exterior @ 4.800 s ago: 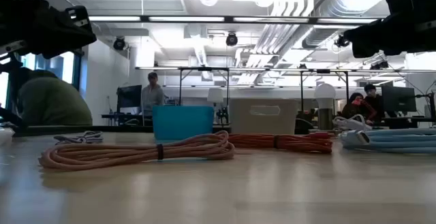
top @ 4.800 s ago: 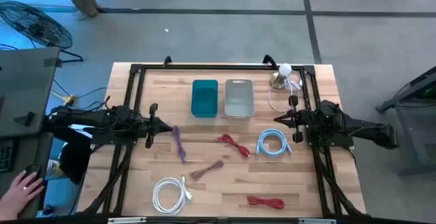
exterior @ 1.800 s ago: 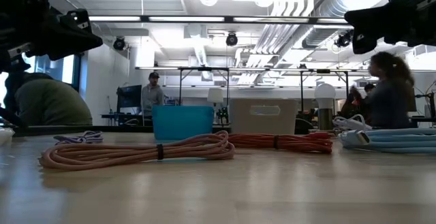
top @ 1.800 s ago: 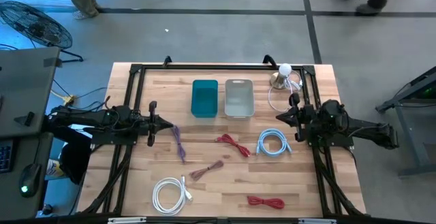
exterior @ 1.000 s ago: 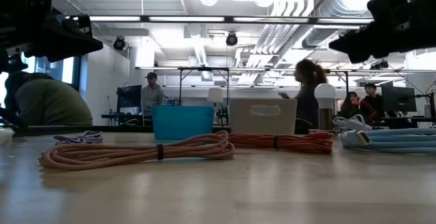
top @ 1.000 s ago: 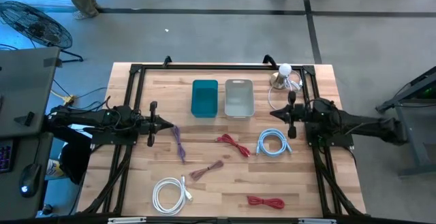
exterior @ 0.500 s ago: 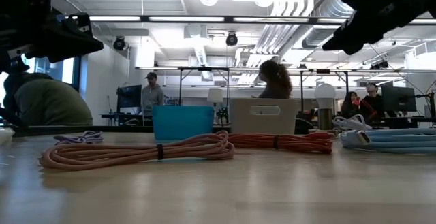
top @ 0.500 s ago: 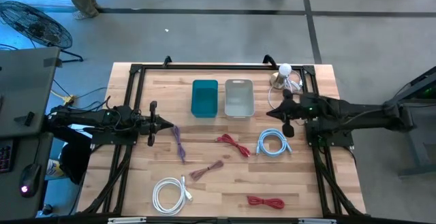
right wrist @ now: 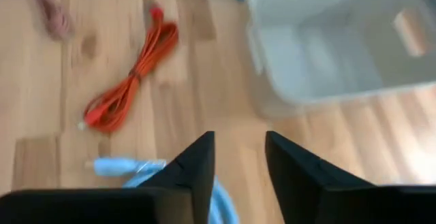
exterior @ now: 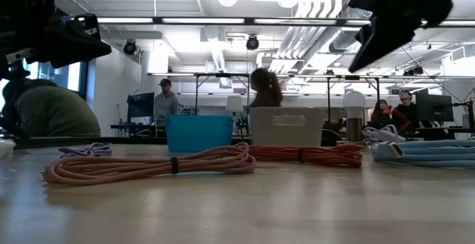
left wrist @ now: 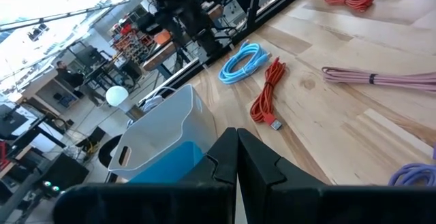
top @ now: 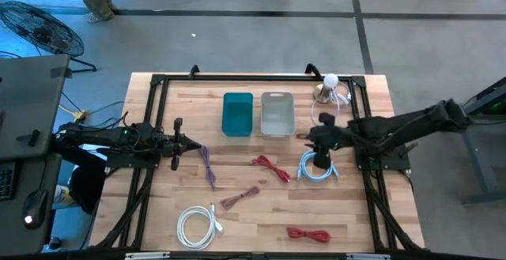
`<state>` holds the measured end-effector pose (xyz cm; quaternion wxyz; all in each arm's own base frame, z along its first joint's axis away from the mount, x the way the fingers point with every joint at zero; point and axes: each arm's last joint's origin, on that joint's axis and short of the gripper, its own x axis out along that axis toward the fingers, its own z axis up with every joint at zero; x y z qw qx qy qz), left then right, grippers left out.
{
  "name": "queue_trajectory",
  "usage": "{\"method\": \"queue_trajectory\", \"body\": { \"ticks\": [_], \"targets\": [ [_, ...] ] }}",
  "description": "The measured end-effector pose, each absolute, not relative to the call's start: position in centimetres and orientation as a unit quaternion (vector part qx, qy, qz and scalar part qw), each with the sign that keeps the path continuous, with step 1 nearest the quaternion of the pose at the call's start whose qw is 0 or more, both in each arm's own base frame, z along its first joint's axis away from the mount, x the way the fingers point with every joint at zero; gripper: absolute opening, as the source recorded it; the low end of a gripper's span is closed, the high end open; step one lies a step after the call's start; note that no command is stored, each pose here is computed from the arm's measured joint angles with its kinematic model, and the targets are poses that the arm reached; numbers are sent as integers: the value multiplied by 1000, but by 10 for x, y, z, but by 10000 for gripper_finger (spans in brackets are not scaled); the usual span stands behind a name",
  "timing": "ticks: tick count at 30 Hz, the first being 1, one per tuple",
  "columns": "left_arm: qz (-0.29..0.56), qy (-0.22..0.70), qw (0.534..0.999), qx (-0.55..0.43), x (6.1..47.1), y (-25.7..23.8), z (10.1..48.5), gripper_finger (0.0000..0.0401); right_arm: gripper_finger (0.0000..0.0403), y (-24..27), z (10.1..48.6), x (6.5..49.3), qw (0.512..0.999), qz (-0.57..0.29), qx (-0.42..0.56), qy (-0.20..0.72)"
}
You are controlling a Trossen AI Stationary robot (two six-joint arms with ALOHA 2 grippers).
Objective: Pick & Place USB Port
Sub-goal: Put the blue HDMI cable into the blue bin
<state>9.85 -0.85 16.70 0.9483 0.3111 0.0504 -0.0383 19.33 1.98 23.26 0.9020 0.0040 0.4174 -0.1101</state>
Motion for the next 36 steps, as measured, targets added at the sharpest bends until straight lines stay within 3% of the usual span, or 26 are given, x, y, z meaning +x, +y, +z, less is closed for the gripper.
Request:
{"method": "queue_trajectory", "body": {
  "ticks": [17, 36],
  "targets": [
    [-39, 51, 948, 311, 99, -9, 167, 1, 219, 66, 218, 204, 851, -118, 46, 510],
    [-39, 52, 948, 311, 99, -9, 166, 1, 230, 84, 196, 209, 796, -116, 117, 582]
  ]
}}
